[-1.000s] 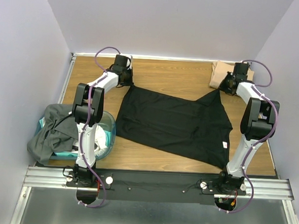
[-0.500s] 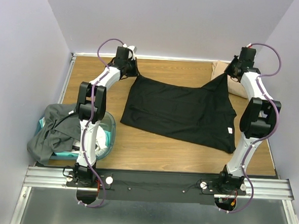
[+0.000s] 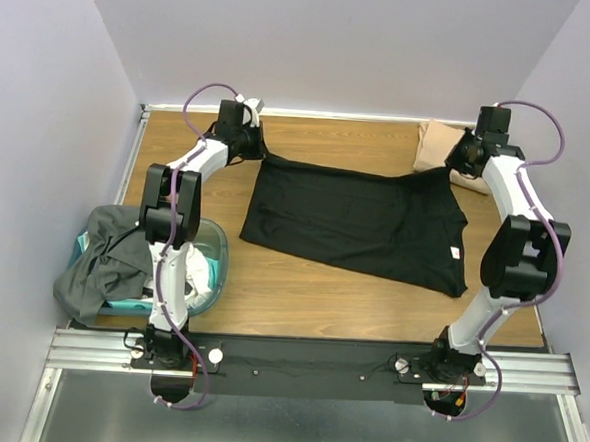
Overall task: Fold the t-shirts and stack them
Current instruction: Fold the tshirt
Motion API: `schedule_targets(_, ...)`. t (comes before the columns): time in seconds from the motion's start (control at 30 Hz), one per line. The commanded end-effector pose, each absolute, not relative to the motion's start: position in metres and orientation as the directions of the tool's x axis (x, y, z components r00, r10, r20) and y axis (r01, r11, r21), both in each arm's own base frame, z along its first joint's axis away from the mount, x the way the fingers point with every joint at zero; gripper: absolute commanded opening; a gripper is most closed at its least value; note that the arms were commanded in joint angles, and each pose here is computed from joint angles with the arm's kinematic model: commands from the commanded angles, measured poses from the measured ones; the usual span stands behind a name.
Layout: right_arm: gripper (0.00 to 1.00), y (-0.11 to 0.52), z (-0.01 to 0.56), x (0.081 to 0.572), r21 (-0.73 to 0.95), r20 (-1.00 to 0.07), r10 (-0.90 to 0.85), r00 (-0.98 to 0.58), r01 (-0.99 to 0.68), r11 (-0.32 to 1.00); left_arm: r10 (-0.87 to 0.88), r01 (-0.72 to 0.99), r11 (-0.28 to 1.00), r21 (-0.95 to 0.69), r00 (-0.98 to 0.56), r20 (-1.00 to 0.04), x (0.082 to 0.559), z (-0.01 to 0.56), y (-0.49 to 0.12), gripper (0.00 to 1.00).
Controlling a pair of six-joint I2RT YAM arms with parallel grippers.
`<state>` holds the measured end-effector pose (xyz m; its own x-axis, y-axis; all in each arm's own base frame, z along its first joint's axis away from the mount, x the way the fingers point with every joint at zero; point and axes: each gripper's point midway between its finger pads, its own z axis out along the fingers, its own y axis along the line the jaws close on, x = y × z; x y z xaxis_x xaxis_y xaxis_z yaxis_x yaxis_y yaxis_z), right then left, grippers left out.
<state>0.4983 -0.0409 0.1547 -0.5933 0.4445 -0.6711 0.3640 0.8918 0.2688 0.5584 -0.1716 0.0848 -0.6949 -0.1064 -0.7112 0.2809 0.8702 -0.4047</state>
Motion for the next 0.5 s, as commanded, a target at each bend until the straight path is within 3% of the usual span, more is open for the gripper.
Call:
schedule_targets(0.0, 0.0, -0.038, 0.16, 0.456, 0.262, -0.626, 0.468, -0.624, 0.397, 0.879, -0.071, 0.337, 0.87, -0.36, -0.638, -0.767, 0.549, 0.118, -0.168, 0.0)
schedule_targets(0.47, 0.0, -0.025, 0.154, 0.358, 0.241, -0.532, 0.503, -0.681, 0.448, 0.861, -0.009, 0.324, 0.897, -0.299, -0.663, -0.748, 0.504, 0.119, -0.15, 0.0)
